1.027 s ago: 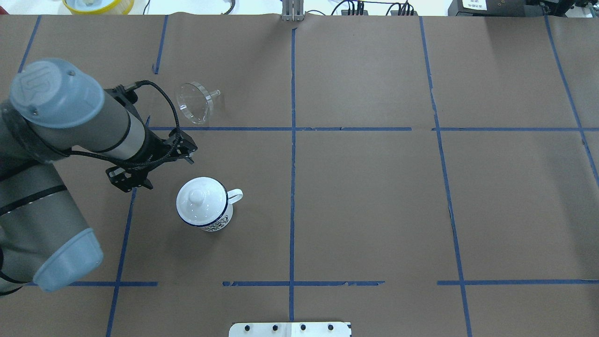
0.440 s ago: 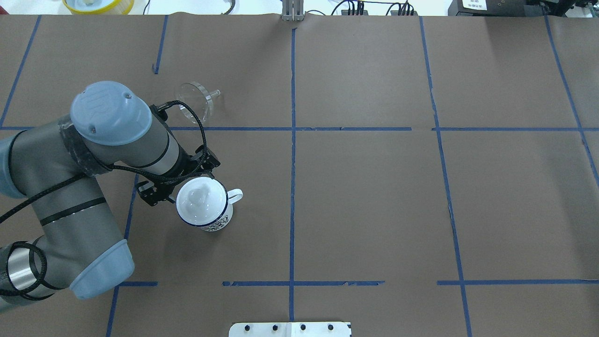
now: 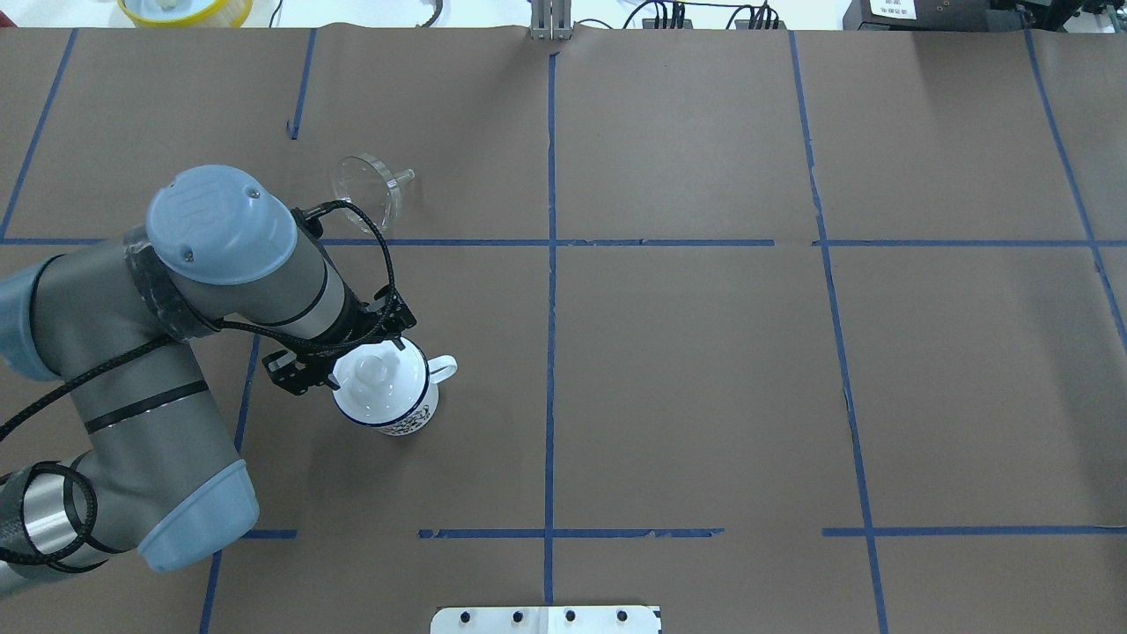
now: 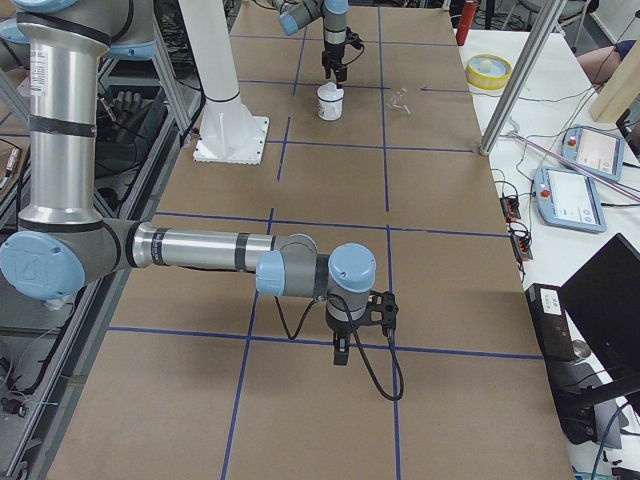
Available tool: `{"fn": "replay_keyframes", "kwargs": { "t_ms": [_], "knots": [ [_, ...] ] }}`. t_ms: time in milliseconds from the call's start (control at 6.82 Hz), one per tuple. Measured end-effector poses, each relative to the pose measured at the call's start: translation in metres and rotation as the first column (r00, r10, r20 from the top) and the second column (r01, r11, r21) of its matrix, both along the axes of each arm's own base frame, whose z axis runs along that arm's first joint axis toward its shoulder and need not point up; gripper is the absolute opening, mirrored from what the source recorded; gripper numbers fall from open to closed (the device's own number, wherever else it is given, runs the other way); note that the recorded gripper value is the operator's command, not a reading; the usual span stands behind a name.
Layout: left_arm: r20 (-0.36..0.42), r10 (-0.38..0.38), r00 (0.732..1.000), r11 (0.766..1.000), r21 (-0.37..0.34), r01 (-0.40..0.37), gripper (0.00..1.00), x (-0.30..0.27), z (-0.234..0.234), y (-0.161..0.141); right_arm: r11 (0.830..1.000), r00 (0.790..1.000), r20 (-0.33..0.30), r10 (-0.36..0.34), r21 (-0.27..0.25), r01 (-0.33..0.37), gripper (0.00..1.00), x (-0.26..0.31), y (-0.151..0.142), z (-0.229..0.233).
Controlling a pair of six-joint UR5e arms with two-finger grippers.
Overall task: Place funnel on cup
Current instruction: 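Move the left gripper over the white mug and grasp its lid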
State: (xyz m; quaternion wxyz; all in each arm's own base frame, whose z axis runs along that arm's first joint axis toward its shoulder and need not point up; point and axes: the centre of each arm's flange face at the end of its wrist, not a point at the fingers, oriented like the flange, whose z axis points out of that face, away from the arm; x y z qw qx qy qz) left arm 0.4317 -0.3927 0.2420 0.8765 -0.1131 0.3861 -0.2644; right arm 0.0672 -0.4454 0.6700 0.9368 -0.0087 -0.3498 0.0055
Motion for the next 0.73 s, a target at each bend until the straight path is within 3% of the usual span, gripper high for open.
{"fn": "replay_keyframes", "kwargs": {
  "t_ms": [147, 293, 587, 733],
  "knots": [
    [0.0, 0.003, 1.0, 1.0, 0.0, -0.003, 0.84, 0.0014, -0.0003, 0.0012, 1.0, 1.0, 0.0, 0.0, 0.0, 0.0, 1.0, 0.0, 0.0, 0.0],
    [-0.001, 0.004, 1.0, 1.0, 0.0, -0.004, 0.74, 0.002, -0.0006, 0.0018, 1.0, 1.0, 0.0, 0.0, 0.0, 0.0, 1.0, 0.0, 0.0, -0.0001],
    [-0.002, 0.008, 1.0, 1.0, -0.001, -0.008, 0.04, 0.0027, -0.0017, 0.0034, 1.0, 1.0, 0.0, 0.0, 0.0, 0.0, 1.0, 0.0, 0.0, 0.0],
    [0.0, 0.01, 1.0, 1.0, -0.002, -0.01, 0.0, 0.0033, -0.0027, 0.0041, 1.0, 1.0, 0.0, 0.0, 0.0, 0.0, 1.0, 0.0, 0.0, -0.0001]
  ]
}}
